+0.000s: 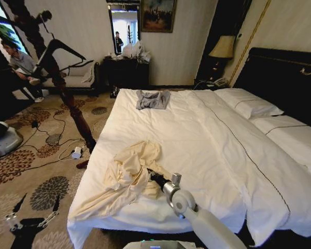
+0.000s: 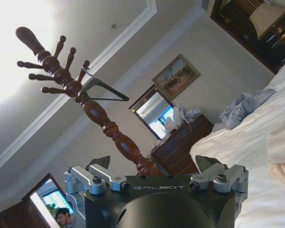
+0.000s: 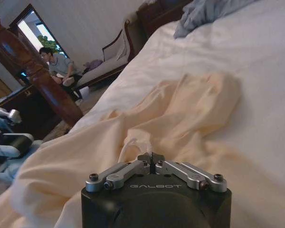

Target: Pick up the clothes from the bed and hang them on the clothes hanger.

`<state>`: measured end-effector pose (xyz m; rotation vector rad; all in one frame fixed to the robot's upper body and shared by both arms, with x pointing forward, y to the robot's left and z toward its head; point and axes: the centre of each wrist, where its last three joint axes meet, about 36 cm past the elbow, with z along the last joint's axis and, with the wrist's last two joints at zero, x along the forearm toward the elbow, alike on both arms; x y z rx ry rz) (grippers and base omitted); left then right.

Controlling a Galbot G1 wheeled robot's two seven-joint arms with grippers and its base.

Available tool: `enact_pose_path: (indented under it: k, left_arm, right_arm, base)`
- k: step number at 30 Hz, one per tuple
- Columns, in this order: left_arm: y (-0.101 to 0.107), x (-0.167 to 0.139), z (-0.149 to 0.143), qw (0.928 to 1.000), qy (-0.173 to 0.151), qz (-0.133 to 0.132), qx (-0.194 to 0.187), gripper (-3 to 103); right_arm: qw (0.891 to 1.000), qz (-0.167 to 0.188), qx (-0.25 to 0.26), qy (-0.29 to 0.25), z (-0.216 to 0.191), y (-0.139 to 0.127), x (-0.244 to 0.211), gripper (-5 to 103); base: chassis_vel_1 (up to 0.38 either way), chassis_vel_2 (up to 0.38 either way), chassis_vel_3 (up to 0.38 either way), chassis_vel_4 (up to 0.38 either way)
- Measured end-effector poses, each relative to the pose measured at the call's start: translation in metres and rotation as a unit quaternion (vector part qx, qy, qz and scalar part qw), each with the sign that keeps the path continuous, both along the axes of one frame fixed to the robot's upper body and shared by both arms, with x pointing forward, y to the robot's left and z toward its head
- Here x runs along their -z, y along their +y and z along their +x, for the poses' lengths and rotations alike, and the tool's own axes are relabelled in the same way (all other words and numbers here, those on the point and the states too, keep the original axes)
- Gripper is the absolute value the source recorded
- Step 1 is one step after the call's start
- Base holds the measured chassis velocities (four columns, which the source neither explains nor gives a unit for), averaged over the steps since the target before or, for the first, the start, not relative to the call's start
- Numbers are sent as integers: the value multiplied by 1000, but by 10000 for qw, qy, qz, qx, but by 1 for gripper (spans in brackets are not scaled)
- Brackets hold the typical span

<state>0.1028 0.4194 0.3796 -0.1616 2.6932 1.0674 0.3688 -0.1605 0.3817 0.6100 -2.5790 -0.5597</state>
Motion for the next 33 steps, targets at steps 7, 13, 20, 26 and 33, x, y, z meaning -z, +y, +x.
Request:
enact_pose_path:
  k: [7, 13, 20, 26, 33]
  left_arm:
    - [-4, -2, 8, 9999, -75, -20, 88, 100]
    - [-9, 1, 13, 9998, -97, -101, 146, 100]
    - [-14, 2, 17, 9994, -182, -234, 159, 100]
    - [-20, 5, 20, 9987, -241, -445, 110, 100]
    - [-52, 23, 44, 9909, -167, -1334, -32, 100]
  right_arm:
    - [9890, -112, 139, -1466, 30, -58, -69, 0]
    - [9649, -86, 8, -2624, 56, -102, -140, 0]
    - [9194, 443, 35, -3907, 75, -125, -248, 0]
    - [8787, 814, -401, -4687, 40, -131, -327, 0]
    - [9031, -341, -1171, -4118, 15, -124, -226, 0]
  base:
    - [0, 0, 0, 0]
    - [0, 0, 0, 0]
    - [0, 0, 0, 0]
    - [0, 0, 0, 0]
    - [0, 0, 0, 0]
